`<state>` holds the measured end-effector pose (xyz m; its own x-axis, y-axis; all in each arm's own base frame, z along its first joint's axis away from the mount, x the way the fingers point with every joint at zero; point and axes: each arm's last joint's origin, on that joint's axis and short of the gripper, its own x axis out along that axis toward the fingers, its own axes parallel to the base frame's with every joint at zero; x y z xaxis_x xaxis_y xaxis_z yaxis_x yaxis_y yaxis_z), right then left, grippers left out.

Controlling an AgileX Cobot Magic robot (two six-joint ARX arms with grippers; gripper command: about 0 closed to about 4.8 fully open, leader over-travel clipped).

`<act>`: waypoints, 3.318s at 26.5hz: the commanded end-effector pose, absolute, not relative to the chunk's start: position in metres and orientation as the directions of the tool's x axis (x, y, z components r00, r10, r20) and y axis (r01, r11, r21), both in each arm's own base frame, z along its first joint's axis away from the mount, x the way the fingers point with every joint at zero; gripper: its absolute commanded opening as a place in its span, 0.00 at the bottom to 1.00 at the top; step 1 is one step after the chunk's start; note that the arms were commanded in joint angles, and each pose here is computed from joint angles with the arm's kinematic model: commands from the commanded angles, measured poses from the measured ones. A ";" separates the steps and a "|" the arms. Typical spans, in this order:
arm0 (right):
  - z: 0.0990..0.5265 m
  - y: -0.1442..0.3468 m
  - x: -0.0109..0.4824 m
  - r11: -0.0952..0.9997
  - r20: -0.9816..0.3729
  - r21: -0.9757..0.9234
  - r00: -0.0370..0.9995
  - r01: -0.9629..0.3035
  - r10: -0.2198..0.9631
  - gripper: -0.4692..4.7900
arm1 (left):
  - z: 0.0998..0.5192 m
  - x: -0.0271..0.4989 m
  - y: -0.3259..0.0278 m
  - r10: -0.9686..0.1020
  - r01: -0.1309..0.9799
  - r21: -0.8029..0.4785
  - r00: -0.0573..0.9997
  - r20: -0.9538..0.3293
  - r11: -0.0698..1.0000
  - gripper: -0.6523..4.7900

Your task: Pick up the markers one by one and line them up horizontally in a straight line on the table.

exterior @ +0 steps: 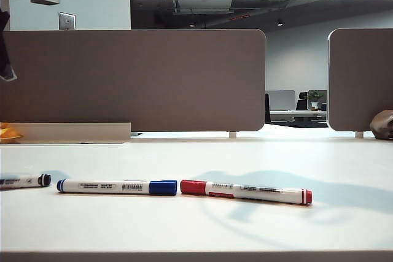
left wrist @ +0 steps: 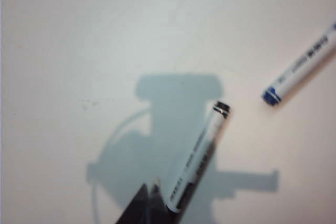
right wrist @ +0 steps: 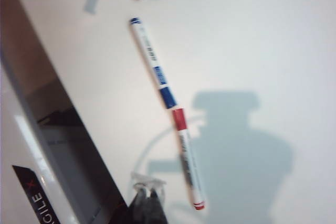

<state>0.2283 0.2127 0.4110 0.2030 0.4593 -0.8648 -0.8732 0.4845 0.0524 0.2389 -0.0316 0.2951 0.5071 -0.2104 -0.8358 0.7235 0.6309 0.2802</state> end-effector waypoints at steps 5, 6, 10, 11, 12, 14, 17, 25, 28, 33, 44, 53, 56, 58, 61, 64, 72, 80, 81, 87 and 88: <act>0.445 0.164 0.222 0.606 -0.795 0.022 0.354 -0.795 0.493 0.09 | 0.302 0.245 -0.025 -0.221 0.489 0.118 0.580 -0.784 0.864 0.11; 0.455 0.150 0.219 0.636 -0.759 0.008 0.410 -0.771 0.506 0.09 | 0.308 0.245 -0.019 -0.276 0.424 0.017 0.620 -0.735 0.906 0.11; 0.489 0.116 0.203 0.711 -0.592 0.001 0.572 -0.703 0.567 0.09 | 0.337 0.228 -0.008 -0.341 0.383 -0.056 0.734 -0.587 0.922 0.11; 0.501 0.108 0.193 0.713 -0.520 -0.017 0.615 -0.701 0.593 0.09 | 0.352 0.214 -0.007 -0.321 0.369 -0.014 0.789 -0.523 0.929 0.11; 0.505 0.105 0.188 0.714 -0.490 -0.027 0.631 -0.700 0.601 0.09 | 0.358 0.207 -0.007 -0.319 0.368 0.004 0.812 -0.488 0.930 0.11; 0.514 0.100 0.178 0.714 -0.433 -0.047 0.659 -0.698 0.615 0.09 | 0.373 0.193 -0.007 -0.318 0.364 0.043 0.861 -0.397 0.930 0.11; 0.520 0.095 0.168 0.715 -0.351 -0.070 0.688 -0.696 0.635 0.09 | 0.398 0.170 -0.007 -0.308 0.329 0.070 0.927 -0.217 0.942 0.11; 0.505 0.088 0.152 0.711 -0.251 -0.079 0.704 -0.699 0.664 0.09 | 0.413 0.137 -0.006 -0.273 0.280 0.089 0.958 -0.089 0.956 0.11; 0.498 0.083 0.143 0.720 -0.172 -0.077 0.720 -0.690 0.672 0.09 | 0.412 0.127 -0.007 -0.271 0.276 0.098 0.961 -0.057 0.956 0.11; 0.478 0.074 0.126 0.728 -0.024 -0.112 0.734 -0.677 0.679 0.09 | 0.402 0.111 -0.007 -0.272 0.268 0.093 0.962 0.032 0.959 0.11; 0.406 0.061 0.105 0.779 0.138 -0.010 0.771 -0.627 0.622 0.09 | 0.367 0.085 -0.007 -0.255 0.244 0.100 0.960 0.120 0.965 0.11; 0.366 0.053 0.095 0.809 0.206 0.074 0.803 -0.583 0.560 0.09 | 0.333 0.071 -0.007 -0.254 0.249 0.056 0.959 0.126 0.967 0.11; 0.353 0.052 0.092 0.808 0.205 0.077 0.803 -0.584 0.560 0.09 | 0.319 0.068 -0.007 -0.254 0.250 0.052 0.959 0.125 0.967 0.11; 0.343 0.051 0.090 0.807 0.198 0.085 0.803 -0.585 0.561 0.09 | 0.306 0.066 -0.007 -0.254 0.253 0.029 0.959 0.126 0.967 0.11; 0.337 0.050 0.089 0.803 0.192 0.109 0.805 -0.586 0.561 0.09 | 0.297 0.064 -0.007 -0.253 0.253 0.020 0.959 0.129 0.967 0.11; 0.328 0.052 0.092 0.807 0.164 0.114 0.812 -0.580 0.560 0.09 | 0.281 0.065 -0.007 -0.254 0.254 0.014 0.961 0.111 0.967 0.11; 0.294 0.057 0.101 0.805 0.117 0.142 0.817 -0.576 0.564 0.09 | 0.253 0.077 -0.007 -0.255 0.260 -0.035 0.960 0.119 0.965 0.11; 0.249 0.059 0.104 0.804 0.101 0.148 0.817 -0.576 0.567 0.09 | 0.233 0.081 -0.007 -0.255 0.259 -0.044 0.963 0.085 0.965 0.11; 0.241 0.058 0.103 0.804 0.108 0.154 0.819 -0.574 0.564 0.09 | 0.227 0.082 -0.007 -0.255 0.259 -0.046 0.964 0.079 0.965 0.11; 0.211 0.054 0.096 0.812 0.110 0.162 0.828 -0.561 0.550 0.09 | 0.201 0.086 -0.007 -0.257 0.258 -0.058 0.966 0.037 0.964 0.11; 0.208 0.053 0.096 0.811 0.113 0.164 0.827 -0.562 0.550 0.09 | 0.199 0.087 -0.007 -0.256 0.258 -0.058 0.966 0.038 0.965 0.11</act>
<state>0.0970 0.0541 0.2079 0.8295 0.5515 0.0885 -0.5583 0.8145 0.1577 0.0868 -0.0068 0.1984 0.9666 -0.2558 0.0164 0.2563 0.9647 -0.0612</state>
